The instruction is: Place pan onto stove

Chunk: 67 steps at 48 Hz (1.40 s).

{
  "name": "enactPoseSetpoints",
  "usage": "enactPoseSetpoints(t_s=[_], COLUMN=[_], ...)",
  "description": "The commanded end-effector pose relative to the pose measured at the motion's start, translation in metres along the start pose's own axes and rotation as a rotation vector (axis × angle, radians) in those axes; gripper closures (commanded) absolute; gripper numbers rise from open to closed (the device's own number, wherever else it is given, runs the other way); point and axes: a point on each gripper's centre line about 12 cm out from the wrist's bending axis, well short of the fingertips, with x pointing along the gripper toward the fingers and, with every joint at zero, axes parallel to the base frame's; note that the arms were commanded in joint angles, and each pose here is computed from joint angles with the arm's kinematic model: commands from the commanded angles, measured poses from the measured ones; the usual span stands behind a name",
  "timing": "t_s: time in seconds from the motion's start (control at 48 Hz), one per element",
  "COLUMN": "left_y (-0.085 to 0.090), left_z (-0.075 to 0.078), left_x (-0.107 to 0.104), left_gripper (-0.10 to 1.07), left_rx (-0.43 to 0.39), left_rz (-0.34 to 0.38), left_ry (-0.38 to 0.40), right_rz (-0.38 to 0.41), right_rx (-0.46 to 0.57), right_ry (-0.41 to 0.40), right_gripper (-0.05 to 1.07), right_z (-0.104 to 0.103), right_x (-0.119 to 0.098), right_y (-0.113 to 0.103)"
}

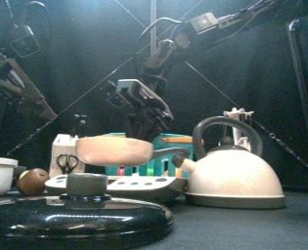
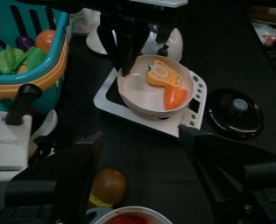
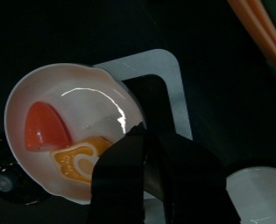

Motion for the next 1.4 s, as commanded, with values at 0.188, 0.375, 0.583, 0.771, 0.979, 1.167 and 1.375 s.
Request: enactPoseSetpoints(t_s=[0.188,0.375,0.583,0.771,0.979,1.167,1.375], left_y=[0.003,0.003,0.003,0.003,0.002,0.003,0.003], left_z=[0.006,0.006,0.007,0.008,0.007,0.004,0.004], left_x=[0.0,0.0,-0.001,-0.001,-0.001,-0.001,-0.001], left_gripper=[-0.03,-0.03,-0.03,-0.03,-0.03,-0.03,-0.03], left_rx=[0.03,0.046,0.06,0.056,0.039,0.03,0.022], left_rz=[0.015,0.015,0.014,0.015,0.012,0.014,0.013], left_ry=[-0.008,-0.01,-0.017,-0.017,-0.014,-0.008,-0.008], right_rz=[0.02,0.015,0.01,-0.001,-0.014,-0.027,-0.031], right_rx=[-0.006,-0.01,-0.013,-0.021,-0.032,-0.036,-0.036], right_ry=[-0.065,-0.067,-0.059,-0.049,-0.034,-0.025,-0.015], right_gripper=[0.56,0.56,0.56,0.56,0.56,0.56,0.54], right_z=[0.014,0.017,0.021,0.02,0.018,0.018,0.016], right_x=[-0.017,-0.016,-0.015,-0.012,-0.01,-0.01,-0.01], right_y=[0.004,0.005,0.006,0.007,0.005,0.002,0.002])
